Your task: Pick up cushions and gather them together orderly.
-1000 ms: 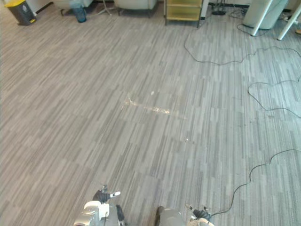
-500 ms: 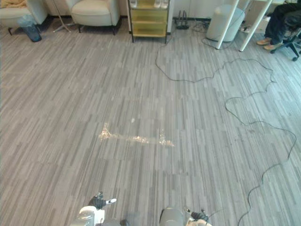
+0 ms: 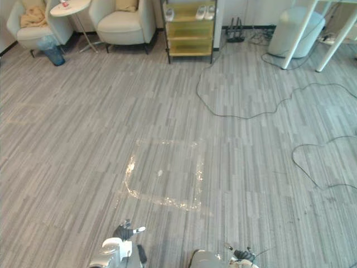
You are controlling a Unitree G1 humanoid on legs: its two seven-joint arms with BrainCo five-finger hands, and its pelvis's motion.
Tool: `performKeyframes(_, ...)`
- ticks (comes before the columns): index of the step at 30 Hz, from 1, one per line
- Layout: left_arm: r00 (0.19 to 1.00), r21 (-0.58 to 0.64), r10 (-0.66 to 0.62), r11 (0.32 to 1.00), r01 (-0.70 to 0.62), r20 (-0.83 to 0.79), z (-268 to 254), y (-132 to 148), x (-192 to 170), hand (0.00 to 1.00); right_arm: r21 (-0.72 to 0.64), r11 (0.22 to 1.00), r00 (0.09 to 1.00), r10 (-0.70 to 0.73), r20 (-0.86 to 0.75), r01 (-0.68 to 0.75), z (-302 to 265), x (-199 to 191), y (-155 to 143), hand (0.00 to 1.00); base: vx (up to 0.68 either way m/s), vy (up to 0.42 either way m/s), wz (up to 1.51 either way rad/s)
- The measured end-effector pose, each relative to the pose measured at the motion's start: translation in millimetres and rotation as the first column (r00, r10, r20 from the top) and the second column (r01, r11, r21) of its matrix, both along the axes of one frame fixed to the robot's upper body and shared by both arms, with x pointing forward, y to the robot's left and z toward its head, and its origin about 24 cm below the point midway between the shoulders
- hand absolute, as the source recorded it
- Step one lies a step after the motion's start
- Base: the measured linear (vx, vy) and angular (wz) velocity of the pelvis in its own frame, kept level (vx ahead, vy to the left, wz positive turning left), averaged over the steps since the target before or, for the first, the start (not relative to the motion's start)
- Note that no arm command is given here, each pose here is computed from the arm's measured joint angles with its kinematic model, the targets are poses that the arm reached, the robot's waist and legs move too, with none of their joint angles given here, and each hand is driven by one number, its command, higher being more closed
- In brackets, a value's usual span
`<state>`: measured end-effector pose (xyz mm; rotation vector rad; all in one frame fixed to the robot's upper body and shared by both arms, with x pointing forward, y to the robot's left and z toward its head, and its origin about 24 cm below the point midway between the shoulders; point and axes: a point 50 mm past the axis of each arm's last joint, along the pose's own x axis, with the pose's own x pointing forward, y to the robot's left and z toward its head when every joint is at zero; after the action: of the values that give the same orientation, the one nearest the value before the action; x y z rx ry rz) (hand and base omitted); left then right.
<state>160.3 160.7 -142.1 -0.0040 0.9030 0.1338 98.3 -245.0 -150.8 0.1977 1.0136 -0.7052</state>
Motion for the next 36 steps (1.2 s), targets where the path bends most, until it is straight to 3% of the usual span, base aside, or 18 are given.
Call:
performKeyframes(3, 1.0, 0.001, -0.019, 1.0, 0.019, -0.005, -0.7, -2.7, -1.3, 0.0, -0.012, 1.0, 1.0, -0.004, -0.003, 0.004, 1.0, 0.3, -4.1, 0.0, 0.56, 0.128, -0.25)
performKeyframes(13, 0.995, 0.069, -0.057, 0.996, 0.062, -0.08, -6.8, 17.9, -14.7, 0.0, 0.066, 0.997, 0.995, 0.057, -0.085, -0.051, -11.5, -15.9, 21.9, 0.0, 0.57, 0.079, -0.02)
performKeyframes(19, 0.993, 0.064, -0.071, 0.995, 0.077, -0.091, -8.6, 14.5, -18.0, 0.0, 0.012, 0.996, 0.994, 0.086, -0.06, -0.085, -5.4, -10.7, 7.1, 0.0, 0.51, -0.207, 0.5)
performKeyframes(22, 0.992, 0.018, -0.068, 0.997, 0.07, -0.103, -12.1, -2.0, -23.3, 0.0, -0.012, 0.999, 0.998, 0.042, -0.056, -0.042, -2.9, -14.8, -5.4, 0.0, 0.49, -0.298, 0.54)
performKeyframes(27, 0.999, -0.034, -0.006, 0.999, 0.004, -0.043, -6.1, -14.5, -12.1, 0.0, 0.014, 1.0, 1.0, 0.009, -0.03, -0.008, -4.0, -20.7, 4.8, 0.0, 0.33, -0.239, 0.77)
performKeyframes(36, 0.999, -0.014, -0.042, 0.999, 0.042, -0.013, -1.7, -12.9, -2.1, 0.0, 0.053, 0.999, 1.0, 0.006, 0.009, -0.007, -4.6, -6.6, 19.0, 0.0, 0.3, 0.076, -0.27)
